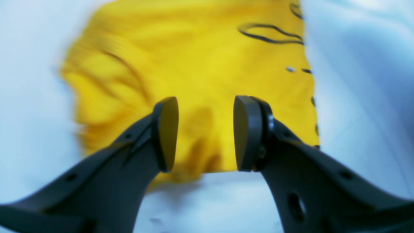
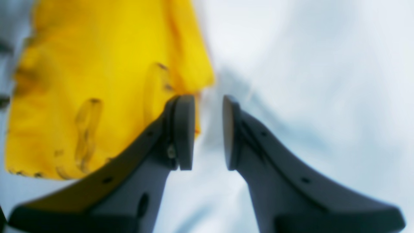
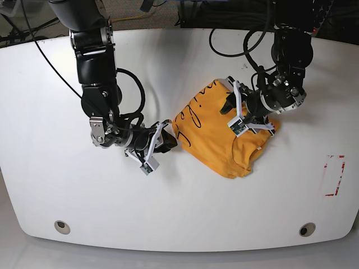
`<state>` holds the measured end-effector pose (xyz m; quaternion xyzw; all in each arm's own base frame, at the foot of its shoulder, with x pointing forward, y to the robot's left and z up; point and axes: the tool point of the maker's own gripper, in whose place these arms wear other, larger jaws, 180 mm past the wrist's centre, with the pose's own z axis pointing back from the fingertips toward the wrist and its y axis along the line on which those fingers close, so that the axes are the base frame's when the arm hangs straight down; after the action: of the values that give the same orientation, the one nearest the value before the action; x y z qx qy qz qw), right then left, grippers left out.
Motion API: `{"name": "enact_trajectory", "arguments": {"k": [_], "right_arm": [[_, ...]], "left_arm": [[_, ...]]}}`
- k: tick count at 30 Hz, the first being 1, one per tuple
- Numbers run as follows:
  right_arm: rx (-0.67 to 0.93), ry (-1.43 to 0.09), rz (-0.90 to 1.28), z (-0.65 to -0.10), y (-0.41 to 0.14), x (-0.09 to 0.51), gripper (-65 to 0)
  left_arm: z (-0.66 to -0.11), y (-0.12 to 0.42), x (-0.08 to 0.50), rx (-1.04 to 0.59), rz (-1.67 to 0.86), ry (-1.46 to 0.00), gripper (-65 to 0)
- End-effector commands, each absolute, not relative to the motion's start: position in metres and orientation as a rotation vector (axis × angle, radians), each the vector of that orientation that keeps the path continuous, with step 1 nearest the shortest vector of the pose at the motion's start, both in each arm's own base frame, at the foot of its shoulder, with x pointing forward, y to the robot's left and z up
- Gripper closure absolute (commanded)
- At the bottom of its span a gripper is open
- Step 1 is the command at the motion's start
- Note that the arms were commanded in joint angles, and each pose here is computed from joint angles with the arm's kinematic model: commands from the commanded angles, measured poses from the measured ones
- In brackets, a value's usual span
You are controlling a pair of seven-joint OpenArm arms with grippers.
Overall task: Fold the T-shirt properly
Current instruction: 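Adjust the folded bundle with both grippers, squaring its edges, then grasp the folded shirt with the left gripper and carry it off the table edge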
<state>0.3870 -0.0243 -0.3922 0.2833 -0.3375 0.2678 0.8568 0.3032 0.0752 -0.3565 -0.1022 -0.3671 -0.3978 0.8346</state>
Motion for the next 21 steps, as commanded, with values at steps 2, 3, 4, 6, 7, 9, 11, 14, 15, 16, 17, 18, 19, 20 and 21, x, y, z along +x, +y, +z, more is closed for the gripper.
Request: {"name": "enact_trajectory", "arguments": {"k": [2, 3, 4, 6, 7, 9, 11, 14, 15, 16, 17, 18, 19, 20, 21], "right_arm": [[0.630, -0.765, 0.550, -0.381, -0.021, 0.394, -13.8], [0.633, -0.758, 0.546, -0.385, -0.020, 0.390, -13.8], [0.636, -0.746, 0.542, -0.390, -0.020, 0.384, -13.6], [0.642, -0.731, 0.539, -0.397, -0.019, 0.374, -13.3], [0.643, -0.728, 0.540, -0.398, -0.019, 0.371, -13.3], [0.649, -0.718, 0.539, -0.403, -0.017, 0.360, -13.2], [0.659, -0.720, 0.543, -0.404, -0.013, 0.351, -13.2], [0.672, -0.720, 0.552, -0.405, -0.007, 0.335, -13.2], [0.685, -0.728, 0.555, -0.402, -0.001, 0.329, -13.2], [0.695, -0.733, 0.556, -0.401, 0.004, 0.325, -13.2], [0.703, -0.739, 0.557, -0.399, 0.007, 0.321, -13.2], [0.709, -0.737, 0.562, -0.398, 0.011, 0.315, -13.2], [0.708, -0.727, 0.570, -0.399, 0.013, 0.309, -13.2], [0.709, -0.716, 0.581, -0.399, 0.015, 0.305, -13.2], [0.718, -0.707, 0.594, -0.399, 0.022, 0.299, -13.2]], "left_arm": [[-0.381, 0.088, 0.307, -0.193, -0.815, -0.712, -25.7], [-0.388, 0.093, 0.306, -0.188, -0.806, -0.688, -25.7], [-0.395, 0.097, 0.307, -0.184, -0.798, -0.664, -25.7], [-0.397, 0.106, 0.312, -0.165, -0.796, -0.653, -25.7], [-0.397, 0.112, 0.312, -0.151, -0.800, -0.649, -25.7], [-0.397, 0.128, 0.313, -0.112, -0.818, -0.630, -25.7], [-0.397, 0.140, 0.313, -0.086, -0.827, -0.618, -25.7], [-0.395, 0.162, 0.313, -0.035, -0.841, -0.595, -25.7], [-0.394, 0.170, 0.313, -0.016, -0.846, -0.586, -25.7], [-0.394, 0.177, 0.313, -0.003, -0.849, -0.578, -25.7], [-0.393, 0.183, 0.313, 0.011, -0.852, -0.570, -25.7], [-0.392, 0.191, 0.313, 0.028, -0.857, -0.562, -25.7], [-0.391, 0.197, 0.313, 0.044, -0.862, -0.556, -25.7], [-0.388, 0.203, 0.313, 0.058, -0.865, -0.554, -25.7], [-0.386, 0.209, 0.314, 0.072, -0.868, -0.551, -25.7]]}}
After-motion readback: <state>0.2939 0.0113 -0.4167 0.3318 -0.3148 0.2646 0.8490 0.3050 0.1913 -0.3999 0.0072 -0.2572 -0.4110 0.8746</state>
